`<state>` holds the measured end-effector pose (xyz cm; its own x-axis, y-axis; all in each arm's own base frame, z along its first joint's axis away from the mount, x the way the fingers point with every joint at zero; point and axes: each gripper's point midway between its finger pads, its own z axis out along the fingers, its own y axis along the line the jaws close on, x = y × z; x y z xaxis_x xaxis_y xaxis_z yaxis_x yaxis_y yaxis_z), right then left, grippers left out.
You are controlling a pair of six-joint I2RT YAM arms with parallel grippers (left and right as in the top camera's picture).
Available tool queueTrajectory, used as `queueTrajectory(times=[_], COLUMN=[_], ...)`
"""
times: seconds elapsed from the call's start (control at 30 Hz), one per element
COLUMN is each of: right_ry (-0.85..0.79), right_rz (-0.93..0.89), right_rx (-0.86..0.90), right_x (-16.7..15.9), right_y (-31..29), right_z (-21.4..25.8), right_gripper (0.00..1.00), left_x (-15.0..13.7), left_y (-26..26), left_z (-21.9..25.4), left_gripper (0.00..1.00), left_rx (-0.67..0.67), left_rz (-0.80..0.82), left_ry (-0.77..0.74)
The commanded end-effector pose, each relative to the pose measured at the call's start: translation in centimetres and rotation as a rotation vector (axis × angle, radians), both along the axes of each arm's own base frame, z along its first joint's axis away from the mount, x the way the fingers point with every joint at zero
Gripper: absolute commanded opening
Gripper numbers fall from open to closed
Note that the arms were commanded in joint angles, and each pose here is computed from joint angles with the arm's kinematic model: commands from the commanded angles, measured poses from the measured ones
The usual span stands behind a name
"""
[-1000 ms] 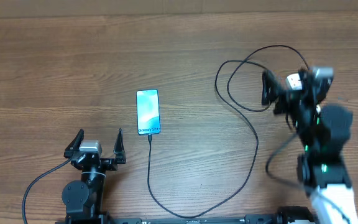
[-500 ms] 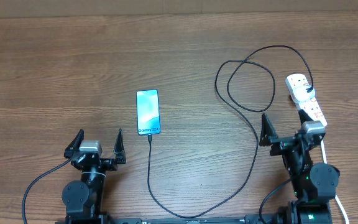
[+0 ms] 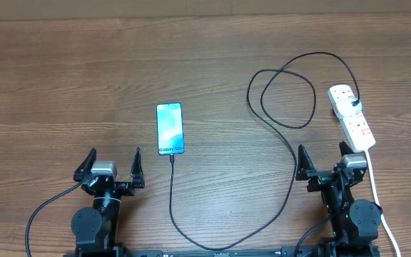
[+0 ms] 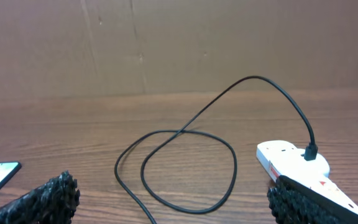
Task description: Plug charger to phone and switch on socket
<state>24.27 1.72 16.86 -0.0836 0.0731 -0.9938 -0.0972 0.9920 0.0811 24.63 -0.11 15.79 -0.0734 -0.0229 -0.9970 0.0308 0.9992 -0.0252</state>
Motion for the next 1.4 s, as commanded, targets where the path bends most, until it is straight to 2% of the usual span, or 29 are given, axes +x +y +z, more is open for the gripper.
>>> queueTrajectory(times=[0.0, 1.37], right_ry=[-0.005, 0.0], right_rz=[-0.026, -0.07], right_rx=[-0.007, -0.01], right_x=[-0.01, 0.03], right_y=[-0.44, -1.21], right_z=[-0.05, -0.15], right_gripper=[1.0, 1.0], left_x=[-0.03, -0.03], left_y=[0.29, 0.29], left_z=[-0.05, -0.06], left_gripper=[1.0, 1.0], left_rx=[0.009, 0.009], left_rz=[0.013, 0.013], left_ry=[-0.002, -0.002])
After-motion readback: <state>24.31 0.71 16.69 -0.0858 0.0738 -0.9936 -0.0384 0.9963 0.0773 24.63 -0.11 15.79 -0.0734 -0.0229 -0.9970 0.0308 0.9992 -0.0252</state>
